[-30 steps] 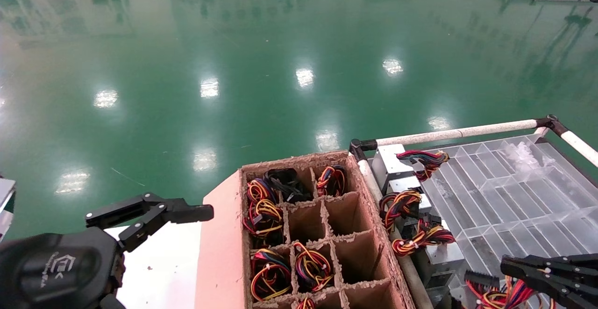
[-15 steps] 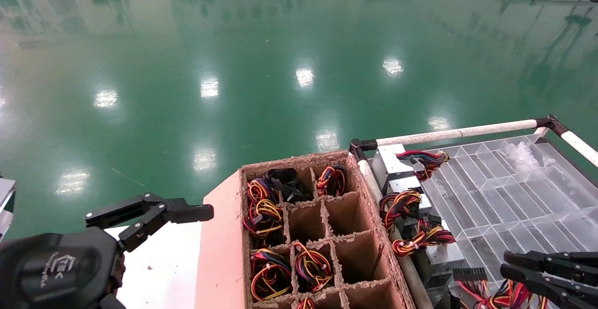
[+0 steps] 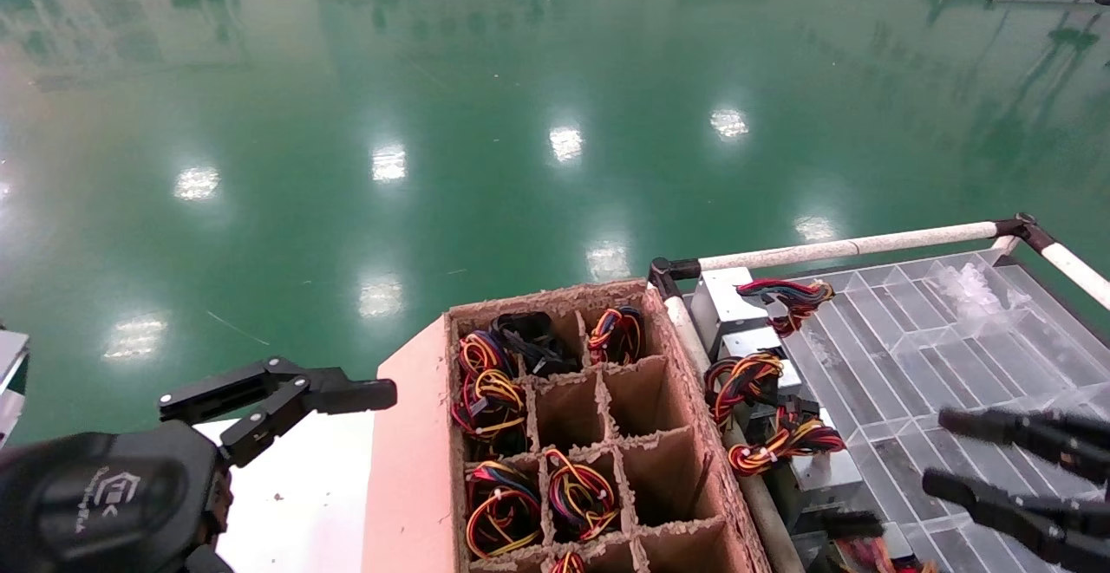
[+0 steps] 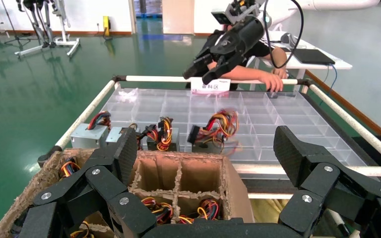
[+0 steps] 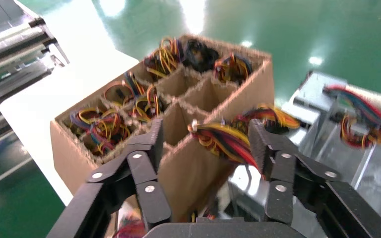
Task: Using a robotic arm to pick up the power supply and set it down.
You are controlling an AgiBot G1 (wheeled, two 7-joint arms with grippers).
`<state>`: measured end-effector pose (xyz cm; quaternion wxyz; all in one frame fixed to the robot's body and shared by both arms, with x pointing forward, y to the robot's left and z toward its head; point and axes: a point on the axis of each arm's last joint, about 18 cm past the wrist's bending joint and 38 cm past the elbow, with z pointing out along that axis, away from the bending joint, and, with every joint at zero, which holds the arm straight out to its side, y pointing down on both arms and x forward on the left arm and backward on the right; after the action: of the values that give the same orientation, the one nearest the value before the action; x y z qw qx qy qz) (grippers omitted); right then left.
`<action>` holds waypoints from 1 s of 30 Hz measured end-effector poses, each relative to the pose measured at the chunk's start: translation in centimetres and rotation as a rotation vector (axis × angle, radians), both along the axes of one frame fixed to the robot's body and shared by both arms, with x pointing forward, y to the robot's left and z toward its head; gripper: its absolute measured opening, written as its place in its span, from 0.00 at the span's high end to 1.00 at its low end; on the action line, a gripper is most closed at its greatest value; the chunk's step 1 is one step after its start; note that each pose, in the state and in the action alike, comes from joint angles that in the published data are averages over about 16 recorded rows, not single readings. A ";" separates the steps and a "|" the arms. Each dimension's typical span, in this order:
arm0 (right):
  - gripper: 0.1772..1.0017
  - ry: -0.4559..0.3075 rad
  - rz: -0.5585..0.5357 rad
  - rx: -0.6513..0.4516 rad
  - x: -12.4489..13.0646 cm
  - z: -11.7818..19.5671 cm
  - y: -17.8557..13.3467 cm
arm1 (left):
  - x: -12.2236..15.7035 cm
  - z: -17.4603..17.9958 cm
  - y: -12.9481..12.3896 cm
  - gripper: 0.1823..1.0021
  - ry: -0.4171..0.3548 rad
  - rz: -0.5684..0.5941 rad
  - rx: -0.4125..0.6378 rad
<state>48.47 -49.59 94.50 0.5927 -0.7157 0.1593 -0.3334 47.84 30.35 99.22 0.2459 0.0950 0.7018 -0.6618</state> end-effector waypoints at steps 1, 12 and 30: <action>0.58 -0.003 0.005 0.004 0.0 0.2 0.2 | 0.0 0.0 0.0 0.00 0.000 0.000 0.000; 0.26 -0.026 0.087 0.019 0.5 1.1 2.9 | 0.0 0.0 0.0 0.00 0.000 0.000 0.000; 0.02 -0.072 0.264 0.006 1.2 2.4 9.2 | 0.0 0.0 0.0 0.00 0.000 0.000 0.000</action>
<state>49.71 -40.37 96.88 0.6390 -0.7162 0.0434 -0.2774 47.85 30.36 99.22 0.2460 0.0949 0.7017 -0.6619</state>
